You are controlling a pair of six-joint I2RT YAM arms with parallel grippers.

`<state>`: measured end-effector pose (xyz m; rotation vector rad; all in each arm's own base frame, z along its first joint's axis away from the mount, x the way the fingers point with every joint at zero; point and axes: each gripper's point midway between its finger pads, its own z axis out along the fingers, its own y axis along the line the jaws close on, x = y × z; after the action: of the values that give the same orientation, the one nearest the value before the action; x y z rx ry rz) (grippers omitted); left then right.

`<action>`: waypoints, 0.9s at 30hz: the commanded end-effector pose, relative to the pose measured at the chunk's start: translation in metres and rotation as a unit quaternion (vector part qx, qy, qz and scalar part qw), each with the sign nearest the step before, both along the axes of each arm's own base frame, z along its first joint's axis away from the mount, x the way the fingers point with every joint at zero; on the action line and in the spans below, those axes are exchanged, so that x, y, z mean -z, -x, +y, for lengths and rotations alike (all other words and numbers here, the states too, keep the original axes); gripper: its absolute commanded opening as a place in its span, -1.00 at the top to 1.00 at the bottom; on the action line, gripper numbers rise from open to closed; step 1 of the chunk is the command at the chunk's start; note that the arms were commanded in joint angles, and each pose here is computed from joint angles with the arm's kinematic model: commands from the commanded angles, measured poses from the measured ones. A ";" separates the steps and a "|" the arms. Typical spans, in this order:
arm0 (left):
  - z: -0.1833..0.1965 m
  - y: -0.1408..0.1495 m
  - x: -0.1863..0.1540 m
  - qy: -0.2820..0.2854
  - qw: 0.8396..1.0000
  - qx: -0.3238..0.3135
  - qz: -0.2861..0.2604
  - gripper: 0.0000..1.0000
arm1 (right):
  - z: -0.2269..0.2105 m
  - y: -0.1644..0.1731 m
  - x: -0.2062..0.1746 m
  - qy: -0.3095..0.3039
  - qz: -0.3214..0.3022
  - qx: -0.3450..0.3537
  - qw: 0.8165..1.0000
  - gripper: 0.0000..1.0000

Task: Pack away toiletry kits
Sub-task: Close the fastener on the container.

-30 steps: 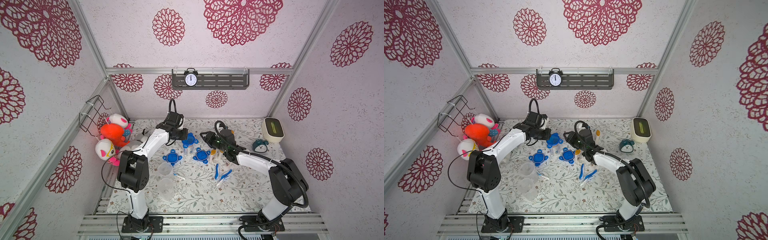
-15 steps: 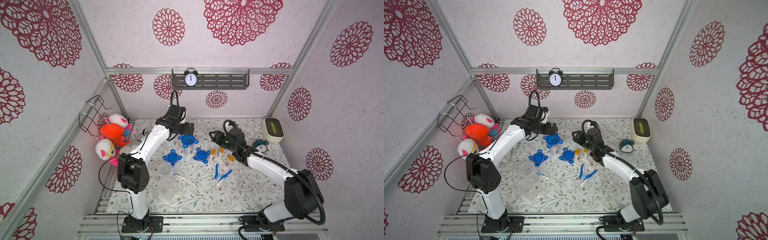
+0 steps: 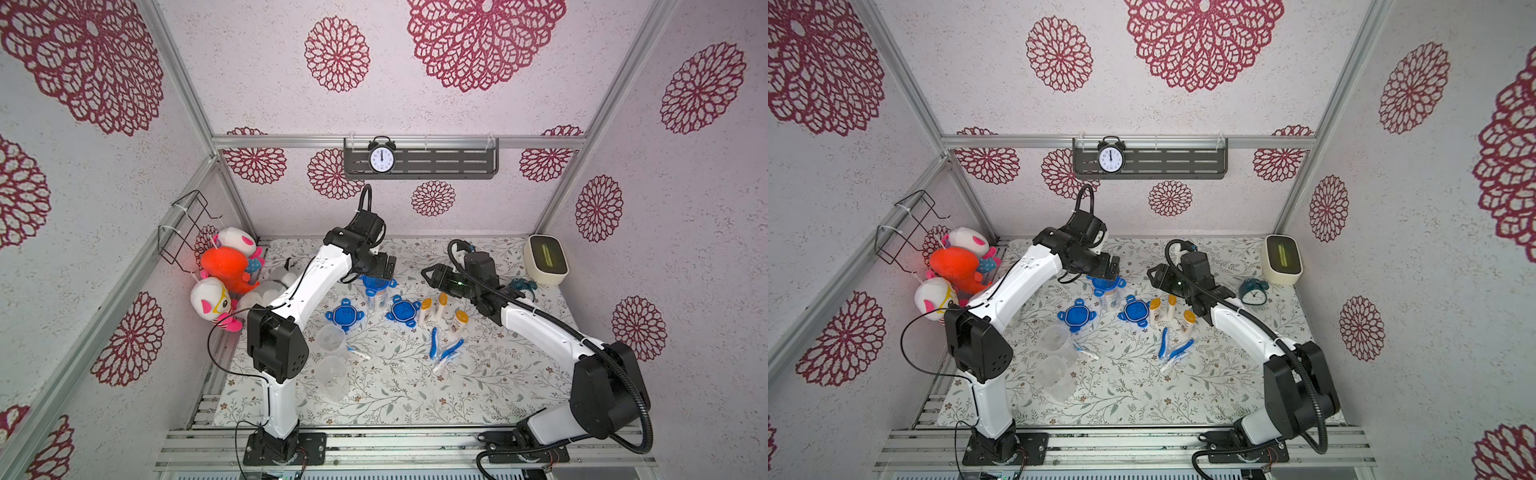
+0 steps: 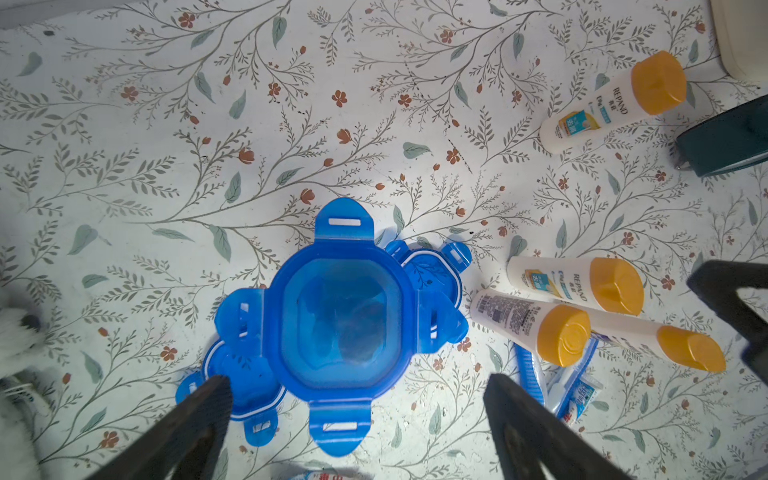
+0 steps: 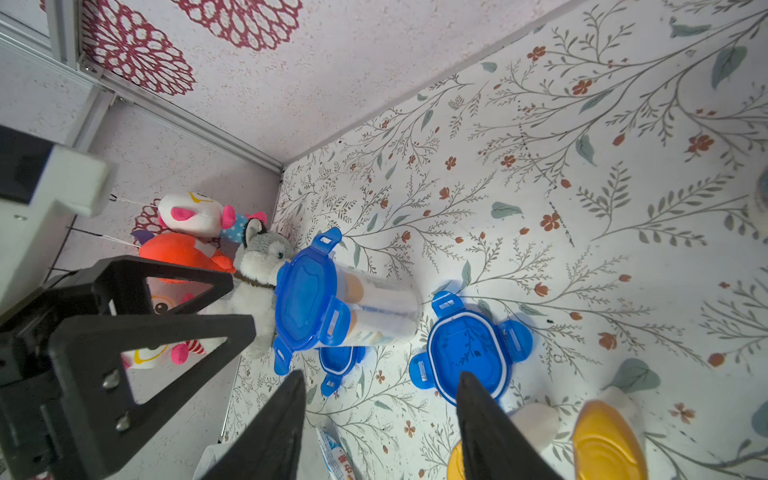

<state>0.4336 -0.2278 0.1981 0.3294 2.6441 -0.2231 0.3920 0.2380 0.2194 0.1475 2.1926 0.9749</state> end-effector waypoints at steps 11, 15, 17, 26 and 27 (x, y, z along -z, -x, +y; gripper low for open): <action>-0.002 -0.005 0.027 -0.032 0.999 -0.010 0.038 -0.95 | 0.002 -0.003 -0.019 -0.013 -0.020 -0.027 0.999 -0.19; -0.004 -0.005 0.030 -0.042 0.998 -0.004 0.039 -0.95 | 0.002 -0.005 -0.018 -0.017 -0.019 -0.027 0.999 -0.20; -0.006 -0.005 0.029 -0.047 0.998 -0.002 0.037 -0.95 | 0.002 -0.006 -0.017 -0.017 -0.017 -0.028 0.999 -0.20; -0.007 -0.002 0.042 -0.060 0.997 0.001 0.053 -0.95 | 0.003 -0.009 -0.017 -0.024 -0.015 -0.030 0.999 -0.20; -0.007 -0.001 0.043 -0.061 0.997 0.000 0.055 -0.95 | 0.002 -0.009 -0.017 -0.024 -0.015 -0.030 0.999 -0.20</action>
<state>0.4375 -0.2338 0.1581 0.3637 2.7583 -0.1005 0.3923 0.2378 0.2117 0.1176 2.2276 1.0253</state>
